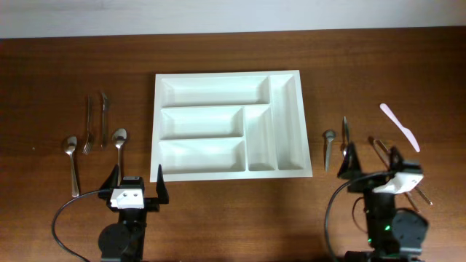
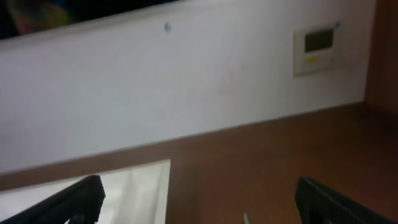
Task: Pack container
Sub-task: 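Move the right gripper over the right-side spoons and grasp a metal spoon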
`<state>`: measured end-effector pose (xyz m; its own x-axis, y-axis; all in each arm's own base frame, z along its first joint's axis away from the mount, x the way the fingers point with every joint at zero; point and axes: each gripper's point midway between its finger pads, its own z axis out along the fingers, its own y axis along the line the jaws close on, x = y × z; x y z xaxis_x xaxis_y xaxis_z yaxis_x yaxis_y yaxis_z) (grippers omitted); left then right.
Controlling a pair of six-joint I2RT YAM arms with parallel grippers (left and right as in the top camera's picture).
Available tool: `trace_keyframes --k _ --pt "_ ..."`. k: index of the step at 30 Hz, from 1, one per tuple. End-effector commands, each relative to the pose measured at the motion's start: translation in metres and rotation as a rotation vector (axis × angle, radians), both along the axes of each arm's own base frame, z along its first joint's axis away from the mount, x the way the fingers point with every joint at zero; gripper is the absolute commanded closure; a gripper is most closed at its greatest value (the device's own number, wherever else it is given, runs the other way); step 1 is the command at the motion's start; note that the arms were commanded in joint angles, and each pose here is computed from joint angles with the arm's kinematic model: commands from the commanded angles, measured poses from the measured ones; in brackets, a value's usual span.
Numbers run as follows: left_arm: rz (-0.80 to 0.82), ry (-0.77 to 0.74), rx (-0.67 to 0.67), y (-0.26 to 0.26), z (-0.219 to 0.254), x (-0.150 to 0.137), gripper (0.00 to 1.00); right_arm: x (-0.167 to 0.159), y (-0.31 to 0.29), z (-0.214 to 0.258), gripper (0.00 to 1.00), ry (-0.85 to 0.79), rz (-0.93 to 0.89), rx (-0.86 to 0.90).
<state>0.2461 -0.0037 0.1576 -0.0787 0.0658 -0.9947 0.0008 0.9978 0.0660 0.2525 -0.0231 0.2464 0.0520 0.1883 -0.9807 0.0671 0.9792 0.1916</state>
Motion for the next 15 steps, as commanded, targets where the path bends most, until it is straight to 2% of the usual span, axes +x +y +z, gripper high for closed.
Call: trace_keyframes --k 1,3,6,10,15 --pt "0.014 -0.006 0.016 0.003 0.000 0.000 0.01 0.013 -0.008 0.046 0.01 -0.013 -0.039 0.024" --pt "0.014 -0.006 0.016 0.003 0.000 0.000 0.01 0.029 -0.009 0.069 0.01 0.014 -0.035 0.027" --pt "0.014 -0.006 0.016 0.003 0.000 0.000 0.01 0.054 -0.011 0.086 0.01 0.146 -0.029 0.040" --pt "0.014 -0.006 0.016 0.003 0.000 0.000 0.01 0.079 -0.014 0.078 0.01 0.442 -0.033 0.071" --pt "0.014 -0.006 0.016 0.003 0.000 0.000 0.01 0.102 -0.017 0.059 0.02 0.735 -0.025 0.069"
